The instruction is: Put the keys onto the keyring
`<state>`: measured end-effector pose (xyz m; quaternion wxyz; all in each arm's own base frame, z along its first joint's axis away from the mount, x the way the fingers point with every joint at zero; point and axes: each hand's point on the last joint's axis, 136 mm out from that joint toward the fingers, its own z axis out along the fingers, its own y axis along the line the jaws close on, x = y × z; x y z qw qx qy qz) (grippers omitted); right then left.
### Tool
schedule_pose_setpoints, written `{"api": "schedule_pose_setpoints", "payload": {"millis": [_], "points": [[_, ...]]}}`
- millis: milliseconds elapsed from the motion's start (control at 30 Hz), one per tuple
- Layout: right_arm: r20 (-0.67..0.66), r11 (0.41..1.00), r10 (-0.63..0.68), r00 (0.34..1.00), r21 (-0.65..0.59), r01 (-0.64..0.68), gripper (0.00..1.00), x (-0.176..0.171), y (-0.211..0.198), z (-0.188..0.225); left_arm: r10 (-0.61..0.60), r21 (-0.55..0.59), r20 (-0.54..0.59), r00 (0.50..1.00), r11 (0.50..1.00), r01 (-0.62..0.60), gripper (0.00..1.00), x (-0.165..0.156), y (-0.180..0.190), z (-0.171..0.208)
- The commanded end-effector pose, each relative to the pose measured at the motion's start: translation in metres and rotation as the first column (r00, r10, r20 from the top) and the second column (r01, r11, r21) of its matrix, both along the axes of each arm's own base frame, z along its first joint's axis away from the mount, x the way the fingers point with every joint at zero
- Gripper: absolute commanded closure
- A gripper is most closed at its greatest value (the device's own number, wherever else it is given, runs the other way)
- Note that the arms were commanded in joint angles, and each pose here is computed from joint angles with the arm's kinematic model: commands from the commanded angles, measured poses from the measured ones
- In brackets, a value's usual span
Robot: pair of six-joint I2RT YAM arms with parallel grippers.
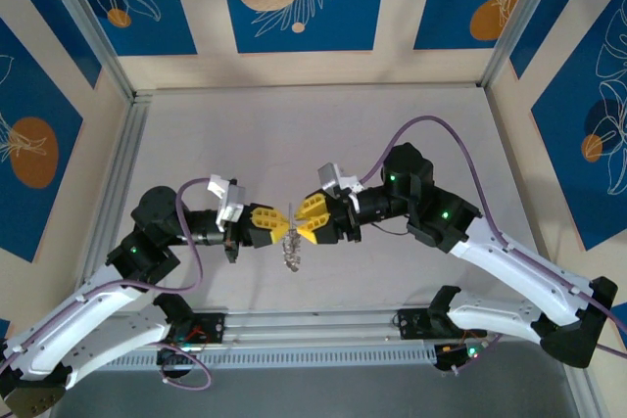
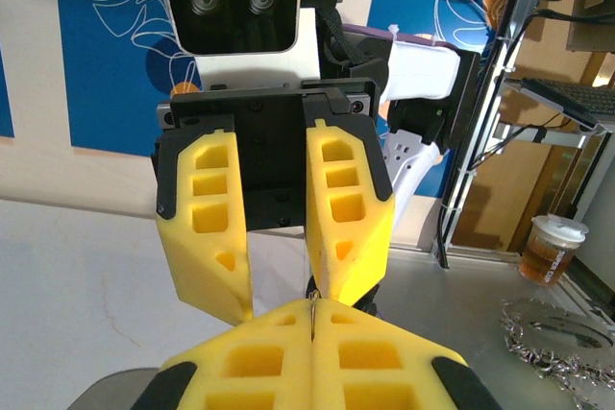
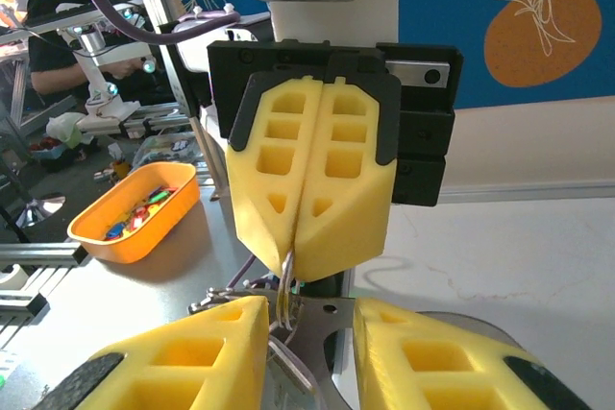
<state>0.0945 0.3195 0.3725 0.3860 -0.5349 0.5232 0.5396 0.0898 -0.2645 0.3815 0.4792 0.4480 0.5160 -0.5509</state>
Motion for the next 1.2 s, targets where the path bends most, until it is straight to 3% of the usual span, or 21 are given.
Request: {"api": "schedule_pose_setpoints", "payload": {"millis": [0, 100, 400, 467, 600, 667, 767, 867, 1167], "points": [[0.008, 1.0, 0.023, 1.0, -0.003, -0.023, 0.71, -0.002, 0.005, -0.006, -0.015, -0.046, 0.047, 0.999, 0.999, 0.017, 1.0, -0.006, 0.003, 0.018], [0.007, 1.0, 0.025, 1.0, -0.002, -0.025, 0.73, -0.001, 0.007, -0.007, -0.016, -0.047, 0.048, 0.999, 0.999, 0.018, 1.0, -0.006, 0.003, 0.018], [0.0, 0.999, 0.033, 0.999, -0.006, -0.033, 0.94, 0.0, 0.01, -0.008, -0.004, -0.051, 0.049, 0.999, 0.999, 0.006, 1.0, -0.004, 0.003, 0.018], [0.008, 1.0, 0.006, 1.0, -0.02, -0.006, 1.0, 0.003, 0.01, -0.008, 0.005, -0.037, 0.044, 0.999, 0.999, -0.004, 1.0, -0.002, 0.002, 0.014], [0.066, 0.991, -0.104, 0.992, -0.079, 0.109, 1.0, 0.017, 0.004, -0.012, 0.09, 0.021, 0.038, 0.995, 0.996, -0.091, 1.0, 0.01, 0.005, 0.004], [0.103, 0.971, -0.198, 0.975, -0.114, 0.209, 1.0, 0.031, -0.002, -0.015, 0.141, 0.089, 0.042, 0.989, 0.985, -0.145, 1.0, 0.017, 0.009, -0.007], [0.147, 0.928, -0.304, 0.941, -0.178, 0.328, 1.0, 0.049, -0.011, -0.019, 0.189, 0.189, 0.043, 0.981, 0.963, -0.194, 0.82, 0.024, 0.014, -0.023], [0.208, 0.873, -0.379, 0.902, -0.243, 0.423, 1.0, 0.063, -0.016, -0.023, 0.248, 0.265, 0.057, 0.967, 0.93, -0.254, 0.72, 0.033, 0.02, -0.035], [0.341, 0.722, -0.377, 0.861, -0.473, 0.504, 1.0, 0.066, -0.004, -0.045, 0.256, 0.328, 0.101, 0.961, 0.904, -0.275, 0.69, 0.035, 0.024, -0.046]]}}
